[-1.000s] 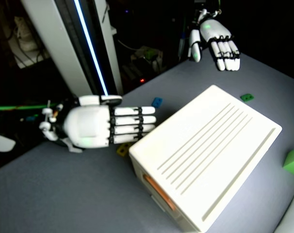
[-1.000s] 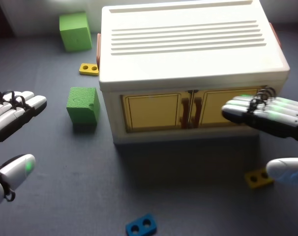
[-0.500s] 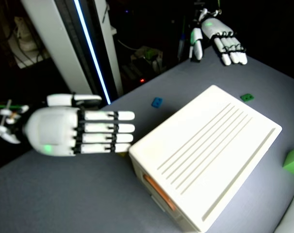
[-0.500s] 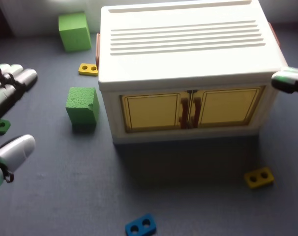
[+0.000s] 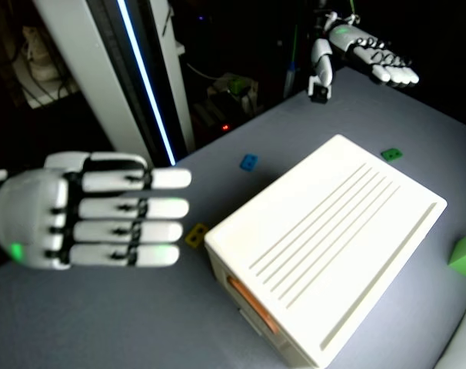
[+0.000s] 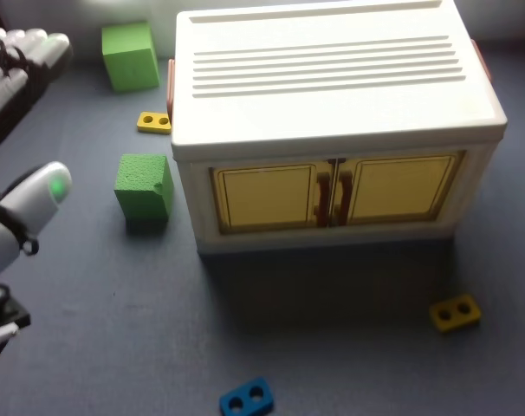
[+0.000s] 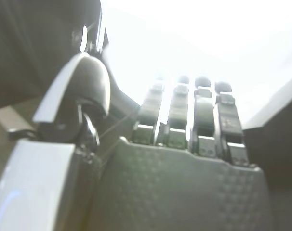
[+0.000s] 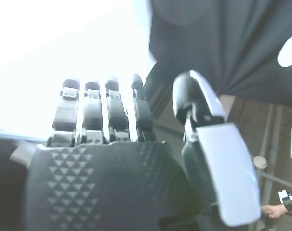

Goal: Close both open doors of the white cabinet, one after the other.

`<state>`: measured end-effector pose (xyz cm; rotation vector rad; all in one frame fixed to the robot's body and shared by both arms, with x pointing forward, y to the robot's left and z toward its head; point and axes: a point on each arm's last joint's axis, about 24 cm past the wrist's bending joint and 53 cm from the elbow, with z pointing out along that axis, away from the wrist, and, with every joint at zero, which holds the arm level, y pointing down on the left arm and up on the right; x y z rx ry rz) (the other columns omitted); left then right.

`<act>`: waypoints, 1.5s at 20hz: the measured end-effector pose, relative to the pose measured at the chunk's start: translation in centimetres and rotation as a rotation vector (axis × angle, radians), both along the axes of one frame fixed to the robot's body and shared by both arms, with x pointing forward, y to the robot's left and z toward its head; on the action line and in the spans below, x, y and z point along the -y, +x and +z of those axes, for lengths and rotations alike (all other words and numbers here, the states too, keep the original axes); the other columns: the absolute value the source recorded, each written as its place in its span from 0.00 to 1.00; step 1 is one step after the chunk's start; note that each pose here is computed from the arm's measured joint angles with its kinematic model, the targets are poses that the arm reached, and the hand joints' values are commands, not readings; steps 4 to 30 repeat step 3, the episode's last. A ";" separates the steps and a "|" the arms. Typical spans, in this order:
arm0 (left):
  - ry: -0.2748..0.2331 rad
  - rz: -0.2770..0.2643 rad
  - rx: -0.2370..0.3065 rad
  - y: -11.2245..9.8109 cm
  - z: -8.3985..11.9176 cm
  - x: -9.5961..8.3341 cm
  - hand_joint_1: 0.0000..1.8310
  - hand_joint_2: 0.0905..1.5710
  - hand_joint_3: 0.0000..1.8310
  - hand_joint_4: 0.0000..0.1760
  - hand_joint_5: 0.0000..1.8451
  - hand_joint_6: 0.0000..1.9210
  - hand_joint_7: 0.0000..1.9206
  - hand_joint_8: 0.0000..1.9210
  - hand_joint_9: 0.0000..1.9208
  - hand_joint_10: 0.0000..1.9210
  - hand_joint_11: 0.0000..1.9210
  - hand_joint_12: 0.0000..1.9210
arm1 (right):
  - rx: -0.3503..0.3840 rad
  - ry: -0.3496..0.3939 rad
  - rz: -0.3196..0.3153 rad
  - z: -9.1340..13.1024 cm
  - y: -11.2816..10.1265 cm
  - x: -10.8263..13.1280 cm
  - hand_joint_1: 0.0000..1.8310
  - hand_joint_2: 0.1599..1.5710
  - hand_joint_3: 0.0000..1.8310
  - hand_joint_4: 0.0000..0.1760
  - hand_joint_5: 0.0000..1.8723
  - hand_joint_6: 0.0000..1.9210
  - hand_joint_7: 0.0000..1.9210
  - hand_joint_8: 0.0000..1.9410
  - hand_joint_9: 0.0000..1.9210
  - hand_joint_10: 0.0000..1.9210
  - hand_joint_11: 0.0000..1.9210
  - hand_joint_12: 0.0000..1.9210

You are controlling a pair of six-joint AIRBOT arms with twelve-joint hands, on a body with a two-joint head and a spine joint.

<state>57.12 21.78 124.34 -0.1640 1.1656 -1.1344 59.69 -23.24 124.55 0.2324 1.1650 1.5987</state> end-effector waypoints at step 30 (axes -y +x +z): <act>-0.075 -0.057 -0.017 0.5 0.0 0.4 0.16 0.96 0.00 0.00 0.00 0.00 0.00 0.00 0.00 0.00 0.00 0.00 | 0.026 0.016 0.016 0.8 -0.1 -0.6 0.61 0.77 0.00 0.00 0.21 0.01 0.12 0.00 0.10 0.00 0.09 0.00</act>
